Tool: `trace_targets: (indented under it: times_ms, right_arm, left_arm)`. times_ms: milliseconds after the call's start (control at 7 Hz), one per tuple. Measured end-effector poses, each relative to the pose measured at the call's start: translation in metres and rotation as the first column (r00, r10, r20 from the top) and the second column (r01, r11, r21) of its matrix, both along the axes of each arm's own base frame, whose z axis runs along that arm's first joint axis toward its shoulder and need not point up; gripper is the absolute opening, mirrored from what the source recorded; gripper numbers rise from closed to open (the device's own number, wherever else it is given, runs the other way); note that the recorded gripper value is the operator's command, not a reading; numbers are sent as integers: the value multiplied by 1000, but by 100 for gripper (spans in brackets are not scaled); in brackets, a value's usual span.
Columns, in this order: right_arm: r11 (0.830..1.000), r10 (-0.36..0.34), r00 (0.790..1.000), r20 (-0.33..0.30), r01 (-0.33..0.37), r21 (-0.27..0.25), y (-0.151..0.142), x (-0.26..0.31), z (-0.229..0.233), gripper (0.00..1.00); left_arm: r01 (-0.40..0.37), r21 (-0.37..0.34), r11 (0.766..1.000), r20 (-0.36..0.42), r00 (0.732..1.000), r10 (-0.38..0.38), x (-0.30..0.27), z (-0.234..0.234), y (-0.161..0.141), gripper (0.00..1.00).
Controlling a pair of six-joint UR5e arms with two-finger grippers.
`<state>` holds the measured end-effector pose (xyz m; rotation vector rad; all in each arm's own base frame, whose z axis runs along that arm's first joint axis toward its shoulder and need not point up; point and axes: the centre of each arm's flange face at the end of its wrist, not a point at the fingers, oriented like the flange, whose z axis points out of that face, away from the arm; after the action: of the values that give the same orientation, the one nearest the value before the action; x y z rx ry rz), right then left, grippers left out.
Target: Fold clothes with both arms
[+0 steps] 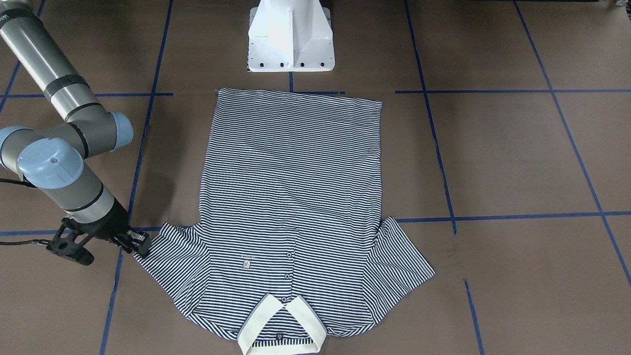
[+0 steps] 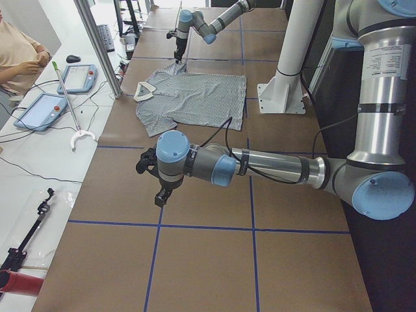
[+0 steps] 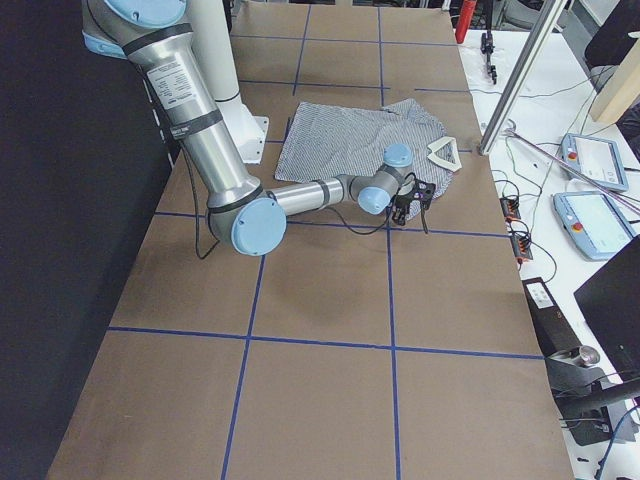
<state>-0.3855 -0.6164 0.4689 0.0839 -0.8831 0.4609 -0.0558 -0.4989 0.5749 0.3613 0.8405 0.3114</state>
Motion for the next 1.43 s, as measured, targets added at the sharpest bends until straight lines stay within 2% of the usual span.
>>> trace_targets:
  times_ms: [714, 1000, 1143, 1429]
  right_arm:
    - [999, -1, 999, 33, 0, 40, -3, -2, -31, 0]
    - [998, -4, 998, 61, 0, 63, -10, -19, -77, 0]
    - [998, 8, 998, 58, -11, 57, -14, -39, -108, 0]
    - [996, 67, 998, 5, -68, 55, -19, -92, -154, 0]
  left_arm:
    - [-3, -4, 1000, -8, 1000, 3, 1, 2, 1, 100]
    - [-4, -4, 1000, -8, 1000, 4, 1, 2, 2, 100]
    - [-4, -4, 1000, -9, 1000, 3, 1, 2, 3, 100]
    - [-4, -5, 1000, -10, 1000, 4, 1, 2, 3, 100]
